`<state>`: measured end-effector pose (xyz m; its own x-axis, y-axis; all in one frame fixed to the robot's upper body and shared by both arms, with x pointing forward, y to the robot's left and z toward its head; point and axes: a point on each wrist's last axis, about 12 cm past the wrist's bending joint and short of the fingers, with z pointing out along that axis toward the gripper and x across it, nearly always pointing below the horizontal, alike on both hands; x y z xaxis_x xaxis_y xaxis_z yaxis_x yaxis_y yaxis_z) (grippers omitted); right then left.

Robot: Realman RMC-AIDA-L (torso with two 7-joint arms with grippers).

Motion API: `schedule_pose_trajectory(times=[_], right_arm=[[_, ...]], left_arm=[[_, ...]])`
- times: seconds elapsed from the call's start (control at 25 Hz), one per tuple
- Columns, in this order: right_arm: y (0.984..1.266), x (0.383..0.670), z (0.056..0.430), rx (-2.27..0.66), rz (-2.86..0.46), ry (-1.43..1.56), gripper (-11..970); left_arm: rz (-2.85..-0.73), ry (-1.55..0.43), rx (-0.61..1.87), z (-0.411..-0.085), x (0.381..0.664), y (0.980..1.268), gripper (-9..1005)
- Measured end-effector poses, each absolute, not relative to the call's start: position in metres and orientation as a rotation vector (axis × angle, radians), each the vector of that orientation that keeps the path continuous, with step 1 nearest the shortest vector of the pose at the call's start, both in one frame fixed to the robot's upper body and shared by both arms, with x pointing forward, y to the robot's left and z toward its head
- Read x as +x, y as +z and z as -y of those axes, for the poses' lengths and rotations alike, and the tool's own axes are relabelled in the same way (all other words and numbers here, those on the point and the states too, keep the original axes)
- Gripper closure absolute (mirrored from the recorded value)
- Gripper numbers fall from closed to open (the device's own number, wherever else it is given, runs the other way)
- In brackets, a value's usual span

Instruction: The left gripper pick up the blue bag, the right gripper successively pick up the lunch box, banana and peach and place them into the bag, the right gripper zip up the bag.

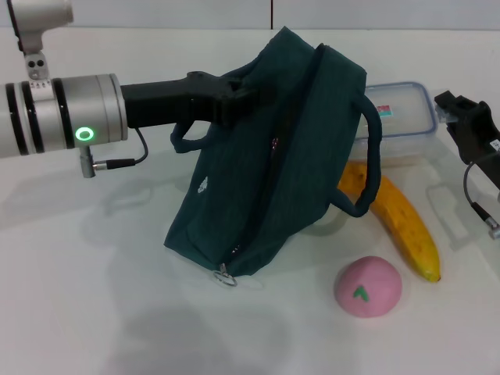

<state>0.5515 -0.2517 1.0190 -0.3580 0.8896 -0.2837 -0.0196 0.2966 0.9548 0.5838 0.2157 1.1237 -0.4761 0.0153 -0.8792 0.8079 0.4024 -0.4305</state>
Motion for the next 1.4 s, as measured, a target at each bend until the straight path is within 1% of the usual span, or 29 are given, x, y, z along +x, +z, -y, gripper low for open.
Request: schedule_pose_trajectory(times=[0.12,0.24,0.76,0.92,1.36,1.4], right_arm=[[1.019,0.551,0.251,0.810,-1.630,1.213,810],[1.018,0.551,0.251,0.807,-1.634,1.212,850],[1.019,0.552,0.248,0.786,-1.642,1.203,862],[1.024,0.553,0.249,0.667,-1.635,1.159,862],[1.037,0.552,0.267,0.412,-1.562,1.021,863],[1.042,0.549,0.271,0.340,-1.528,0.998,863]], left_arm=[[-1.798,-1.159,0.722,-0.216,0.583,1.123,905],[-1.785,-1.149,0.736,-0.216,0.583,1.123,905],[-1.770,-1.152,0.747,-0.214,0.581,1.118,902],[-1.751,-1.149,0.734,-0.215,0.579,1.114,901],[-1.683,-1.114,0.743,-0.214,0.573,1.101,899],[-1.675,-1.107,0.747,-0.214,0.573,1.100,898]])
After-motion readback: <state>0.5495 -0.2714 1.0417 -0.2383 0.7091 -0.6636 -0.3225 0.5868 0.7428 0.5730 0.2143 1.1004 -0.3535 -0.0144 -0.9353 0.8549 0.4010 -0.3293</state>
